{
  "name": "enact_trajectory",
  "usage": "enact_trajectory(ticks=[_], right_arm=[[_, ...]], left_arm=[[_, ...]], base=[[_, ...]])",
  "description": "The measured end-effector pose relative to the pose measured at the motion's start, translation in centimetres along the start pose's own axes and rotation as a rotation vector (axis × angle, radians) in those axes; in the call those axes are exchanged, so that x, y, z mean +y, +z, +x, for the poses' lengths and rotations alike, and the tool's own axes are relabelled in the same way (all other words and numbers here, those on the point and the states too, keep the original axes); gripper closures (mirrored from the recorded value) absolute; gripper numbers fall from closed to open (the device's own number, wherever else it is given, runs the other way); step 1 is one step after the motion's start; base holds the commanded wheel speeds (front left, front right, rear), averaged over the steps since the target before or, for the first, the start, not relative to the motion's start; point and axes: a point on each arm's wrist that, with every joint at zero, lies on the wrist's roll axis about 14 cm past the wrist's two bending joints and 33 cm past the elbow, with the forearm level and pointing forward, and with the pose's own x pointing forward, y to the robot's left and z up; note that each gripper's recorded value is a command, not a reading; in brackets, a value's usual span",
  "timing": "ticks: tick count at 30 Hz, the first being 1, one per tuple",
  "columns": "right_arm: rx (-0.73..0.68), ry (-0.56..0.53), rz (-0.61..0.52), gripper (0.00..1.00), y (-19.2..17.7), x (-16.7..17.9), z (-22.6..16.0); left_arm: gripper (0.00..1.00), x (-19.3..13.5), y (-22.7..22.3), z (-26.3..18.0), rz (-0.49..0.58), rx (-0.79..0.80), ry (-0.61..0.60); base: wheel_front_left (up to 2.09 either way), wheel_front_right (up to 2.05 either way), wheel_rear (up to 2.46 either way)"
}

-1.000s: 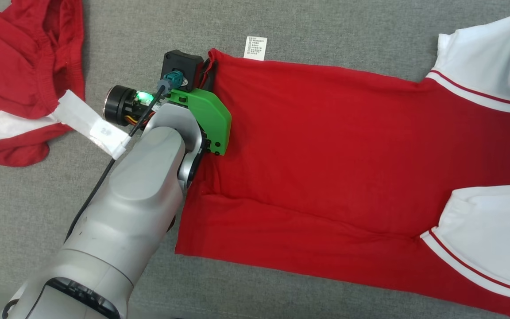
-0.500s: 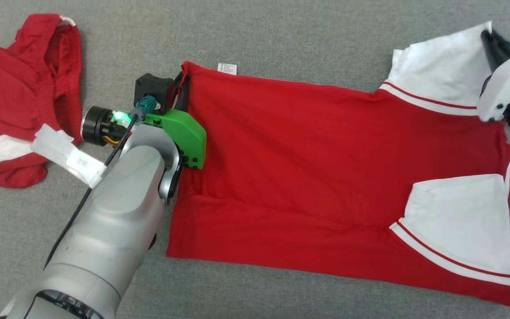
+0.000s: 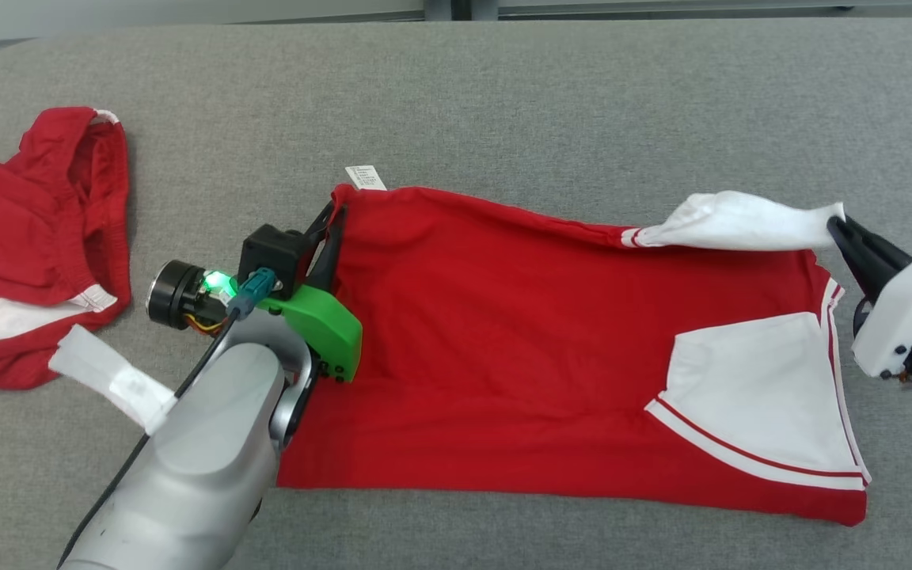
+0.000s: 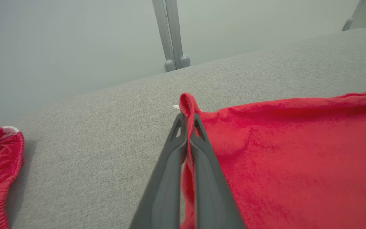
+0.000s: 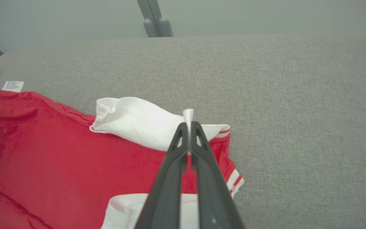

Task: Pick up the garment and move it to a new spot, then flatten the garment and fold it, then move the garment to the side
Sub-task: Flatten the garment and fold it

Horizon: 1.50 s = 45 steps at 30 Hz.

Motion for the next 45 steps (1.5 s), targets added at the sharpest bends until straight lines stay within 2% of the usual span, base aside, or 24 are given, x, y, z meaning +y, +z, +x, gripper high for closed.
enact_trajectory(ticks=[7,21,22,24,26,27,28,29,30,31,34,39,42,45], right_arm=[[0.056,-0.014,0.069,1.0,-2.6,0.1,-3.9],[0.183,-0.001,0.194,1.0,-8.0,2.1,-7.7],[0.195,0.003,0.203,1.0,-8.4,2.4,-7.9],[0.226,0.013,0.218,1.0,-9.3,2.9,-8.3],[0.247,0.014,0.225,1.0,-10.0,3.1,-8.7],[0.25,0.015,0.227,1.0,-10.1,3.1,-8.8],[0.252,0.013,0.231,1.0,-10.2,3.2,-9.0],[0.252,0.012,0.236,0.58,-10.3,3.2,-9.0],[0.254,0.007,0.239,0.0,-10.4,3.2,-9.1],[0.255,0.003,0.238,0.0,-10.5,3.1,-9.2],[0.254,0.004,0.236,0.0,-10.6,3.3,-9.4],[0.239,0.011,0.232,0.0,-10.5,3.7,-9.9],[0.164,-0.005,0.241,0.0,-9.0,3.3,-10.1],[0.098,-0.045,0.252,0.0,-7.9,2.2,-10.3]], left_arm=[[1.0,0.1,-1.1,-2.1,0.005,-0.003,0.002],[1.0,0.6,-3.6,-4.8,-0.014,0.044,0.027],[0.93,0.7,-3.7,-4.9,-0.016,0.045,0.028],[0.96,0.6,-4.0,-5.1,-0.022,0.054,0.031],[0.93,0.6,-4.4,-5.3,-0.025,0.063,0.034],[0.9,0.6,-4.4,-5.4,-0.029,0.064,0.038],[0.79,0.6,-4.5,-5.5,-0.034,0.066,0.039],[0.61,0.7,-4.7,-5.6,-0.038,0.069,0.043],[0.12,0.8,-4.7,-5.8,-0.044,0.069,0.051],[0.0,0.9,-4.5,-5.8,-0.049,0.064,0.06],[0.0,1.5,-3.8,-6.2,-0.079,0.034,0.093],[0.0,3.3,-1.2,-8.1,-0.238,-0.094,0.201],[0.0,4.9,0.7,-9.9,-0.306,-0.194,0.265],[0.0,5.9,1.8,-12.1,-0.331,-0.266,0.31]], base=[[0.0,0.0,0.0],[0.0,0.0,0.0],[0.0,0.0,0.0],[0.0,0.0,0.0],[0.0,0.0,0.0],[0.0,0.0,0.0],[0.0,0.0,0.0],[0.0,0.0,0.0],[0.0,0.0,0.0],[0.0,0.0,0.0],[0.0,0.0,0.0],[0.0,0.0,0.0],[0.0,0.0,0.0],[0.0,0.0,0.0]])
